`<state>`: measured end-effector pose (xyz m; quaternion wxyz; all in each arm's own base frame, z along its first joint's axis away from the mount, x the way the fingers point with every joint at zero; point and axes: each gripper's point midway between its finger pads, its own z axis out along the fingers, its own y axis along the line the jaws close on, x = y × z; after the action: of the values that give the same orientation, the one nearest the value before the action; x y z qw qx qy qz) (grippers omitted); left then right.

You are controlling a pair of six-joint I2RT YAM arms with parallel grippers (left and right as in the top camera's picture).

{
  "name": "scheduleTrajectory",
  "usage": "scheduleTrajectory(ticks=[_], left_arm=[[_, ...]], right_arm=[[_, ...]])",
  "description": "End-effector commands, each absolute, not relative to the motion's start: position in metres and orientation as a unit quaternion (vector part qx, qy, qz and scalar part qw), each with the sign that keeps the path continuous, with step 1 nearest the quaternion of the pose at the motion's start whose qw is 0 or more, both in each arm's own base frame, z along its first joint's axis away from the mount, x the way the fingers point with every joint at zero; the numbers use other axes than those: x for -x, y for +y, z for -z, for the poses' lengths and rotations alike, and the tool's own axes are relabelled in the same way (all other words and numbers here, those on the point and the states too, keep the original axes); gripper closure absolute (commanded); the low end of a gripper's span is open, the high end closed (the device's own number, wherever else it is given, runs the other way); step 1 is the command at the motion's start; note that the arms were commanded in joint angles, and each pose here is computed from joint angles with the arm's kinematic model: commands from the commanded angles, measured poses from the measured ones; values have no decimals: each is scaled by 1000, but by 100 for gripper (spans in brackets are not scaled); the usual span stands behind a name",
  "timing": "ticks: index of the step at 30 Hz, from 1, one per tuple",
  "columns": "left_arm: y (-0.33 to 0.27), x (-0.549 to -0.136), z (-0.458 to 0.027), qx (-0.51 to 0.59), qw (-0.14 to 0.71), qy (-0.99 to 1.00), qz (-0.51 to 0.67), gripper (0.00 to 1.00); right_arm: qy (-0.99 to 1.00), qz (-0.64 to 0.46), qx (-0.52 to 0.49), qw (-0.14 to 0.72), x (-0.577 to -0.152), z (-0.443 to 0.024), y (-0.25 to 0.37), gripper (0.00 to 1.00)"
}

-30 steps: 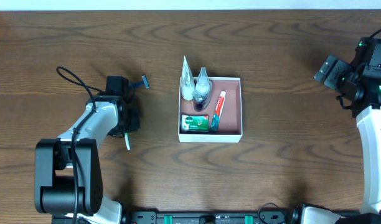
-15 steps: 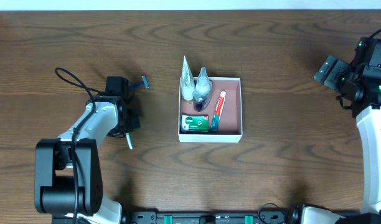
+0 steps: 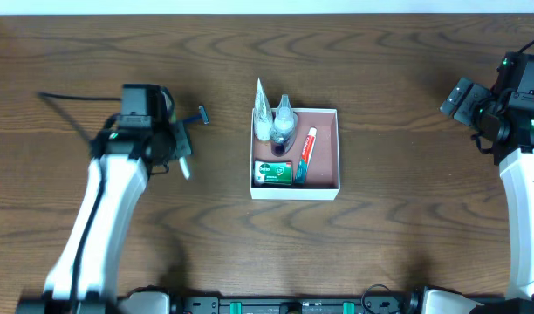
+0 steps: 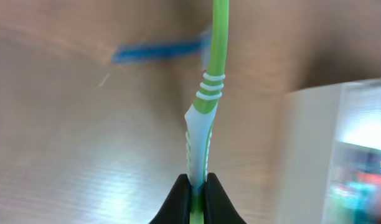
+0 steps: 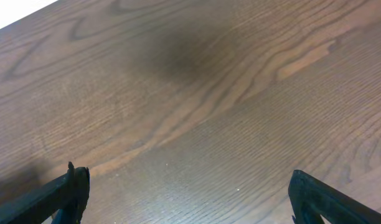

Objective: Pack container
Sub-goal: 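Carry the toothbrush with the left gripper into the box beside the tube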

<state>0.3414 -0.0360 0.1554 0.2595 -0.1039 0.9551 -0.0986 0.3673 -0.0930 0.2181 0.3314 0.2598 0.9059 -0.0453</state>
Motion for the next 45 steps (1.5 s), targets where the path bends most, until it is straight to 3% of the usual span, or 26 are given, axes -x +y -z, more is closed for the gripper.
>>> scheduleTrajectory(ticks=[1,6,13,19,28,35,45], left_arm=[[-80,-334,-210,39,318,928,189,94],[-136,-316,-271,-52,405,881,241,94],[-193,-309,-292,-99,477,852,194,94],[-233,-313,-263,-98,498,856,102,94],[-298,-320,-191,-145,465,870,78,94],[-304,-325,-148,-89,431,894,80,94],[-305,-326,-131,-70,416,903,78,94]], right_arm=[[904,44,-267,331,-368,-218,-95,1],[904,44,-267,331,-368,-218,-95,1],[904,44,-267,331,-368,-218,-95,1],[904,44,-267,331,-368,-218,-95,1],[904,44,-267,331,-368,-218,-95,1],[904,44,-267,331,-368,-218,-95,1],[904,44,-267,331,-368,-218,-95,1]])
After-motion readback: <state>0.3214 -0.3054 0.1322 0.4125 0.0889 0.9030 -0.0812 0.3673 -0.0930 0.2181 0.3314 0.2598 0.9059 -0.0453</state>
